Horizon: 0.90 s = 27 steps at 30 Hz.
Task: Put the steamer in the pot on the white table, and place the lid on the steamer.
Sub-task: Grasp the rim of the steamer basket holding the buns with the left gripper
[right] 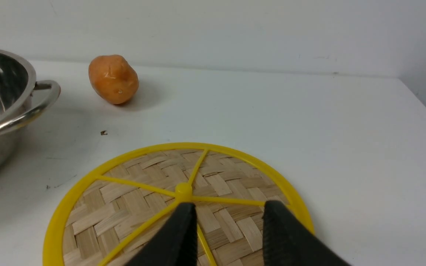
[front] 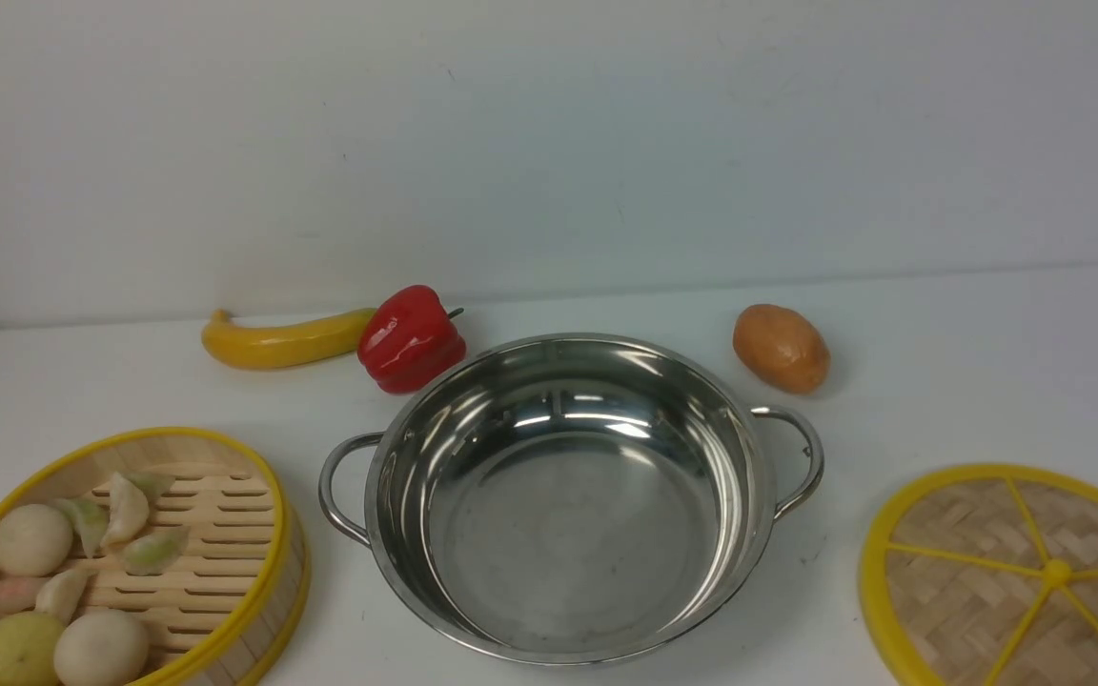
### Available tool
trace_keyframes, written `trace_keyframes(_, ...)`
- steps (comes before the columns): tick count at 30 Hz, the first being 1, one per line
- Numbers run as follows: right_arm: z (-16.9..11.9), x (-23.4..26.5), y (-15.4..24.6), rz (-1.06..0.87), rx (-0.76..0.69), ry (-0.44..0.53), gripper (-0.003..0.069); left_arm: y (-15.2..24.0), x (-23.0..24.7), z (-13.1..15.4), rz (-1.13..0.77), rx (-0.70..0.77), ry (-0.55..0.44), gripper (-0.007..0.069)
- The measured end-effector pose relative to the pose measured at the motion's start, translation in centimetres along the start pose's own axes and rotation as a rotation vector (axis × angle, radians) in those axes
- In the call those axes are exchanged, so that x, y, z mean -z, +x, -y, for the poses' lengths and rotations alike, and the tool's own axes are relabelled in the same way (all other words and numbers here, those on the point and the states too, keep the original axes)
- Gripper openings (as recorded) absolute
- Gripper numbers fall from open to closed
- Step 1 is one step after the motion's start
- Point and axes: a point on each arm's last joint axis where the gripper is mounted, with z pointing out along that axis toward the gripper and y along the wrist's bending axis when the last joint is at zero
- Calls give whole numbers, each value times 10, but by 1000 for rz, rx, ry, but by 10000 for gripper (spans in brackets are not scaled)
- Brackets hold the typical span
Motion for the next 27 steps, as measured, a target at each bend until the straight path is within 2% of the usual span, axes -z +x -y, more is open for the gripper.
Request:
trace_keyframes(5,0,0,0,0,0,0,241,-2,0,1,21,30,7,248)
trace_keyframes(12,0,0,0,0,0,0,241,-17,2,5,173,345,84,248)
trace_keyframes(16,0,0,0,0,0,0,241,-19,2,6,192,482,118,248)
trace_keyframes(24,0,0,0,0,0,0,241,-23,3,6,224,589,144,248)
trace_keyframes(27,0,0,0,0,0,0,241,-21,5,10,140,586,164,248)
